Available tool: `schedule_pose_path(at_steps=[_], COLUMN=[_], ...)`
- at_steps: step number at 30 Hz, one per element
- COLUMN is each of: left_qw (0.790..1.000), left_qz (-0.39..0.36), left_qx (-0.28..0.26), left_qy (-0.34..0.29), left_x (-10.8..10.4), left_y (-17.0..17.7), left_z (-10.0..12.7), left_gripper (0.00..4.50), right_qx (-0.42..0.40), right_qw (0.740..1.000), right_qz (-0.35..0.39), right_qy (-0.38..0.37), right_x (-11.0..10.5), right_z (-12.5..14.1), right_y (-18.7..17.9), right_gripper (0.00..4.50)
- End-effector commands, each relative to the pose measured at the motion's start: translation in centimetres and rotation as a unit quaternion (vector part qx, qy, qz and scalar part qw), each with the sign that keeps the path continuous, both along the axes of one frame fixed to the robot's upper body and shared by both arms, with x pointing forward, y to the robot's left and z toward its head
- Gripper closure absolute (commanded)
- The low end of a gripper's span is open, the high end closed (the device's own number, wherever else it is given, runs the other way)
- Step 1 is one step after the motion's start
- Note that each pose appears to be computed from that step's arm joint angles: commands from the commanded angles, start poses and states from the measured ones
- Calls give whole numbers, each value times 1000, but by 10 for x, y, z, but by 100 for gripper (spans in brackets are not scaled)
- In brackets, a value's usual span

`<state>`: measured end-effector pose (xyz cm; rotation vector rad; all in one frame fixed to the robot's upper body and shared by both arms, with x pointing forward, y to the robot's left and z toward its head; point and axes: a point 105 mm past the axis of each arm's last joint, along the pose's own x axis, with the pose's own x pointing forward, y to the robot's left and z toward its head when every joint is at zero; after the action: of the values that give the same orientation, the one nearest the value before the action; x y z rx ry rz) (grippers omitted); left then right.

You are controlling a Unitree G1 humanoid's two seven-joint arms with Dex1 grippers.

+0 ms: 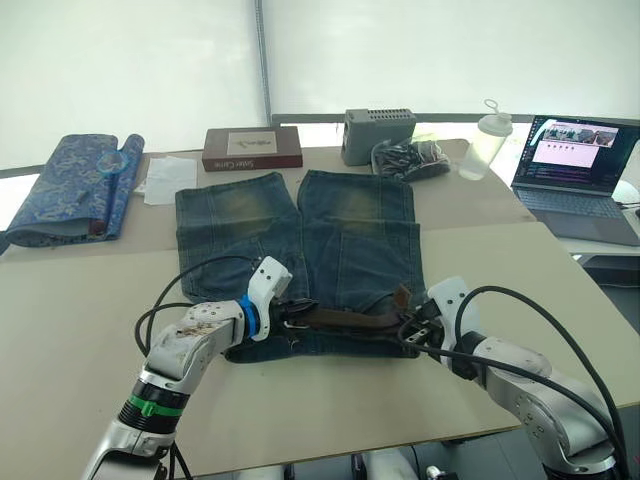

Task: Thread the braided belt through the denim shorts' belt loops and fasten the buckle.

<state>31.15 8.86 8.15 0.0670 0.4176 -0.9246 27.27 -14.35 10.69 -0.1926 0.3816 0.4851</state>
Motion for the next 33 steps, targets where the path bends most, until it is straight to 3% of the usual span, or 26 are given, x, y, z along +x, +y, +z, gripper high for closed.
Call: schedule_pose_path(at_steps=[1, 5, 7, 9, 10, 11, 14, 17, 21, 26, 33], left_qw=[987, 987, 991, 993, 975, 954, 913, 891, 937, 975, 991], left_qz=[44, 51, 65, 107, 151, 170, 187, 200, 124, 42, 12], left_qx=[115, 128, 101, -36, -160, -243, -358, -405, -321, -216, -131], left_qy=[104, 85, 58, 34, 35, 37, 56, 52, 53, 42, 10], left_x=[-24, -30, -26, -12, 2, 9, 16, 21, 6, -13, -18], left_y=[40, 51, 50, 42, 46, 50, 73, 95, 65, 25, 6], left_z=[-83, -99, -95, -58, -22, 2, 42, 68, 65, 44, 18], left_gripper=[447, 447, 447, 447, 447, 447, 447, 447, 447, 447, 447], right_qx=[-2, 6, 8, 8, 10, 10, 21, 30, 32, 31, 27], right_qw=[1000, 999, 999, 999, 999, 999, 998, 998, 998, 998, 998], right_qz=[-4, -7, -9, -9, -8, -7, 0, 5, 12, 19, 15], right_qy=[-23, -30, -34, -40, -45, -48, -55, -55, -54, -57, -60], right_x=[2, 6, 9, 12, 13, 14, 16, 17, 18, 20, 17], right_z=[11, 14, 16, 18, 21, 22, 26, 26, 25, 26, 27], right_y=[-1, 1, 1, 1, 2, 2, 5, 8, 11, 14, 11], right_gripper=[450, 450, 450, 450, 450, 450, 450, 450, 450, 450, 450])
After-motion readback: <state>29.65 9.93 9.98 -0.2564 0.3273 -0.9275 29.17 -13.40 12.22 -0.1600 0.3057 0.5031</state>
